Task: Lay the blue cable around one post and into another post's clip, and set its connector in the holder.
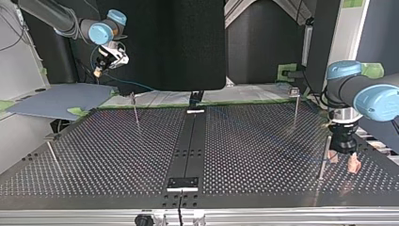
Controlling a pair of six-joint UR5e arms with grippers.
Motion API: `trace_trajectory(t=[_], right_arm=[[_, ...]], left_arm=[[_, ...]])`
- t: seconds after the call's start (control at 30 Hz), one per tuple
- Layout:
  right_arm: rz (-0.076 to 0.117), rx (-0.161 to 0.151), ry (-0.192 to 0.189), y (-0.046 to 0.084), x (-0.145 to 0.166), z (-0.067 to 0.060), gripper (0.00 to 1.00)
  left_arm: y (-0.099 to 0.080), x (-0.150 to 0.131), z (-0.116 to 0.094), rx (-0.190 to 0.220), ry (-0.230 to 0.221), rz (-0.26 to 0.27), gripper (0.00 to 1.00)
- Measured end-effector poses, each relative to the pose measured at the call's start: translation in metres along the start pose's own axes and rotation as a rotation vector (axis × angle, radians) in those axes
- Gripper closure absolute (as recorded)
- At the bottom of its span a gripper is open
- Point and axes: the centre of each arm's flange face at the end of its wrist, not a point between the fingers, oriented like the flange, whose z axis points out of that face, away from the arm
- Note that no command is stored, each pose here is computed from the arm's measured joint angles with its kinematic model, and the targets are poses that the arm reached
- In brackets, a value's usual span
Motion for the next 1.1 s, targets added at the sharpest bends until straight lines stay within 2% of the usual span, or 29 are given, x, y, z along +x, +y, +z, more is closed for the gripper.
trace_trajectory(t=[0.17,0.3,0.5,0.6,0.73,0.87,1.1], right_arm=[[-0.019,-0.01,-0.039,0.018,-0.029,-0.014,1.0],[-0.04,0.003,-0.074,0.028,-0.05,-0.028,1.0],[-0.078,0.028,-0.093,0.038,-0.063,-0.047,1.0],[-0.083,0.044,-0.093,0.042,-0.064,-0.054,1.0],[-0.068,0.076,-0.05,0.036,-0.051,-0.046,1.0],[-0.059,0.114,0.013,0.025,-0.029,-0.028,1.0],[-0.044,0.163,0.071,0.01,0.011,0.001,1.0]], left_arm=[[-0.001,0.0,0.0,0.001,0.001,0.0,0.0],[-0.002,0.001,0.0,0.003,0.001,0.0,0.0],[-0.002,0.001,0.0,0.004,0.001,0.001,0.0],[-0.002,0.0,0.0,0.004,0.001,0.004,0.0],[-0.002,0.0,0.0,0.006,0.0,0.004,0.0],[-0.003,-0.001,0.0,0.011,0.0,0.001,0.0],[-0.004,-0.002,0.001,0.011,-0.002,0.001,0.0]])
